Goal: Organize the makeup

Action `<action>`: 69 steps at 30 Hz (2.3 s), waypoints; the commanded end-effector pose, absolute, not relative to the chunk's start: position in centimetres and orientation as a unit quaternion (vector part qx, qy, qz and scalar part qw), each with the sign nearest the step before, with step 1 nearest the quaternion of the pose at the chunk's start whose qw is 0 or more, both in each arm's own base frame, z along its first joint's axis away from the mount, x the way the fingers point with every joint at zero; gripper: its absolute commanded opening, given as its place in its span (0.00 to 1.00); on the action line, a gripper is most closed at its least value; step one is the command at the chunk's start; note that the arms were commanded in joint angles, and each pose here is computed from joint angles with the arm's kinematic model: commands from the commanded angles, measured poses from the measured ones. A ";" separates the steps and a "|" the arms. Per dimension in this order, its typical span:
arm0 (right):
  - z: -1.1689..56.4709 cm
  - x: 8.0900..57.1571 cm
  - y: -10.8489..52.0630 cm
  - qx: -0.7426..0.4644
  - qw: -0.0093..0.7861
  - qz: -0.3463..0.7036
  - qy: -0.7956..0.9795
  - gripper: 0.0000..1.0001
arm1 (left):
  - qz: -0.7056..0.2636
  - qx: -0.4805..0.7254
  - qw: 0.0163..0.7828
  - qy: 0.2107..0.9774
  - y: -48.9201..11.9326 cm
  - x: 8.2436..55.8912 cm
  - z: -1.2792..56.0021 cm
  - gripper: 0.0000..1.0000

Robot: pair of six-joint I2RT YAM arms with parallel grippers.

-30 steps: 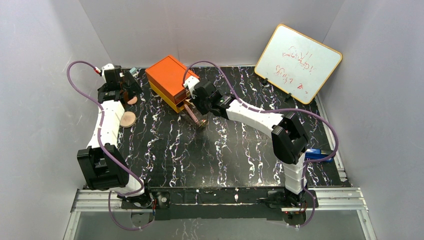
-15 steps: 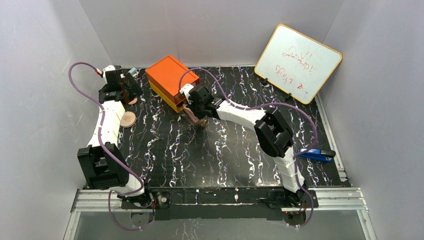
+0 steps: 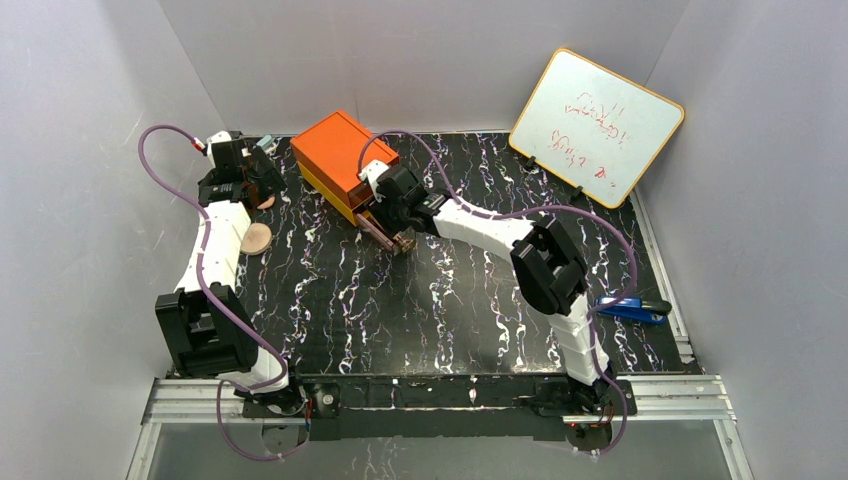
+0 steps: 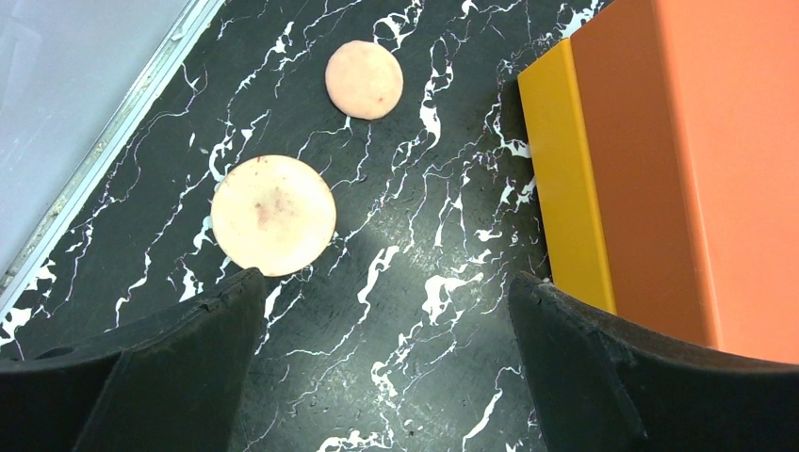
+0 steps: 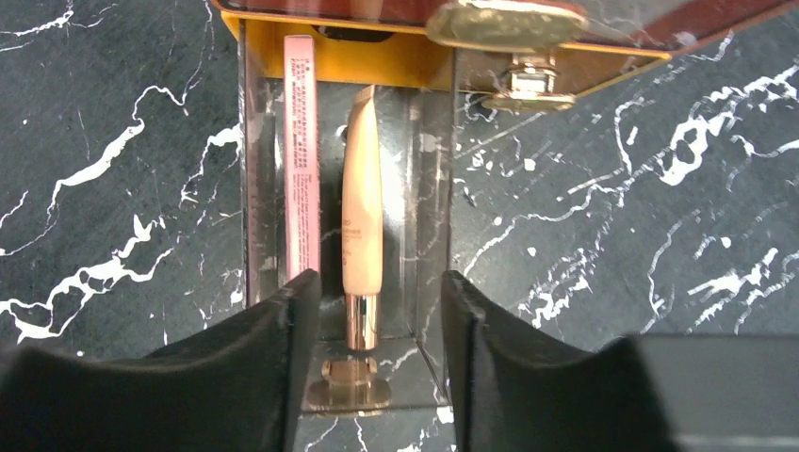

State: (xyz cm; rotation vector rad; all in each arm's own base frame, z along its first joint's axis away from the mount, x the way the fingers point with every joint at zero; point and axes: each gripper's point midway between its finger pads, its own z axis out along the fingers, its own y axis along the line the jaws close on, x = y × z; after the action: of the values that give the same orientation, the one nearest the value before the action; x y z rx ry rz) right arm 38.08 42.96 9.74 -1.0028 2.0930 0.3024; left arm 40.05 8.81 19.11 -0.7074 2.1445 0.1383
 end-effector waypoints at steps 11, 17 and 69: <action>17.5 37.8 35.0 -0.237 0.472 0.051 0.848 0.67 | 0.047 -0.284 0.424 0.859 8.6 39.8 18.6 0.99; 13.2 35.6 33.0 -0.226 0.405 0.040 0.885 0.69 | 0.048 -0.283 0.427 0.858 8.7 39.8 18.9 0.98; 4.6 41.6 44.8 -0.105 0.384 0.172 0.901 0.74 | 0.050 -0.281 0.424 0.860 9.0 39.4 18.6 0.98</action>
State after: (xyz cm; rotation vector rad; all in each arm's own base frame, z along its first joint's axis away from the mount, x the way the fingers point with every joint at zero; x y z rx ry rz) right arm 40.07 43.03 3.55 -0.3466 2.3469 0.3557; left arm 39.86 8.80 18.16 -0.7076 2.1596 0.1203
